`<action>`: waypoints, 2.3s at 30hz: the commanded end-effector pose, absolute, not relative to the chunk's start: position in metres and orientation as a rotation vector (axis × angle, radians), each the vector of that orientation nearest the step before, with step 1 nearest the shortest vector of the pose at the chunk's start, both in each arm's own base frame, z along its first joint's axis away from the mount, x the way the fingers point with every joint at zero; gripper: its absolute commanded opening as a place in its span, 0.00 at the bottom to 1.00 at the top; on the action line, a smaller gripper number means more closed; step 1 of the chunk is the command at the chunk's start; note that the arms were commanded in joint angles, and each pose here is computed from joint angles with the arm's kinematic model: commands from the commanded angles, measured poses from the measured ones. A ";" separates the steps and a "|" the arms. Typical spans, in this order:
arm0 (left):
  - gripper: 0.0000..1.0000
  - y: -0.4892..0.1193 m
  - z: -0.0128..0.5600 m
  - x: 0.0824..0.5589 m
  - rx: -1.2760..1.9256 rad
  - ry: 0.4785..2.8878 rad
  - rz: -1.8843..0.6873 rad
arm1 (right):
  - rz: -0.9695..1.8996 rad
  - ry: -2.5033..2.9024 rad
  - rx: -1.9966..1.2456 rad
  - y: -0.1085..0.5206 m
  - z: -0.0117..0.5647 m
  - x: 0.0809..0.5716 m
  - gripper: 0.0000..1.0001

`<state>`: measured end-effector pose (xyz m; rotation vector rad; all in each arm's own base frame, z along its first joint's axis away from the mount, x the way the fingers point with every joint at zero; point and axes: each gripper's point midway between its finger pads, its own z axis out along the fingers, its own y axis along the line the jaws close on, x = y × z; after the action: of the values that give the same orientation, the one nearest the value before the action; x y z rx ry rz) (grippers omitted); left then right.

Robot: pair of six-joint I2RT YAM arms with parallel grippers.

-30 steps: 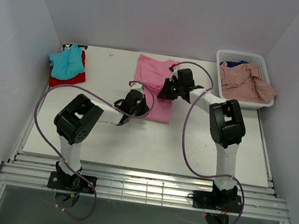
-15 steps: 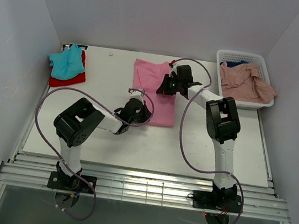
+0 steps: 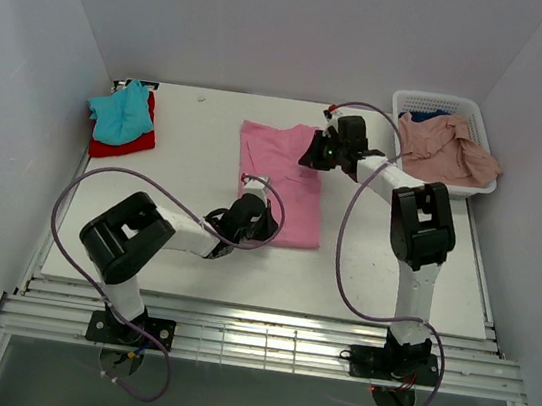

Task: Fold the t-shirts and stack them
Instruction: Fold the tshirt

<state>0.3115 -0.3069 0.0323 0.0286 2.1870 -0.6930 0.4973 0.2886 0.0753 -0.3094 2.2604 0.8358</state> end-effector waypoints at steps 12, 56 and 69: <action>0.69 -0.239 0.160 0.327 0.017 2.031 -0.260 | 0.712 2.192 -0.379 0.242 0.151 0.357 0.59; 0.79 -0.205 0.035 0.259 -0.063 2.231 -0.645 | 0.566 2.497 -0.359 0.227 0.028 0.276 0.58; 0.79 -0.213 0.019 0.258 -0.082 2.266 -0.703 | 0.574 2.537 -0.358 0.230 0.016 0.270 0.57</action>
<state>0.2711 -0.2177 0.0373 -0.0792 2.1888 -0.7097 0.2774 0.2279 0.0271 -0.3558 2.5034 0.5681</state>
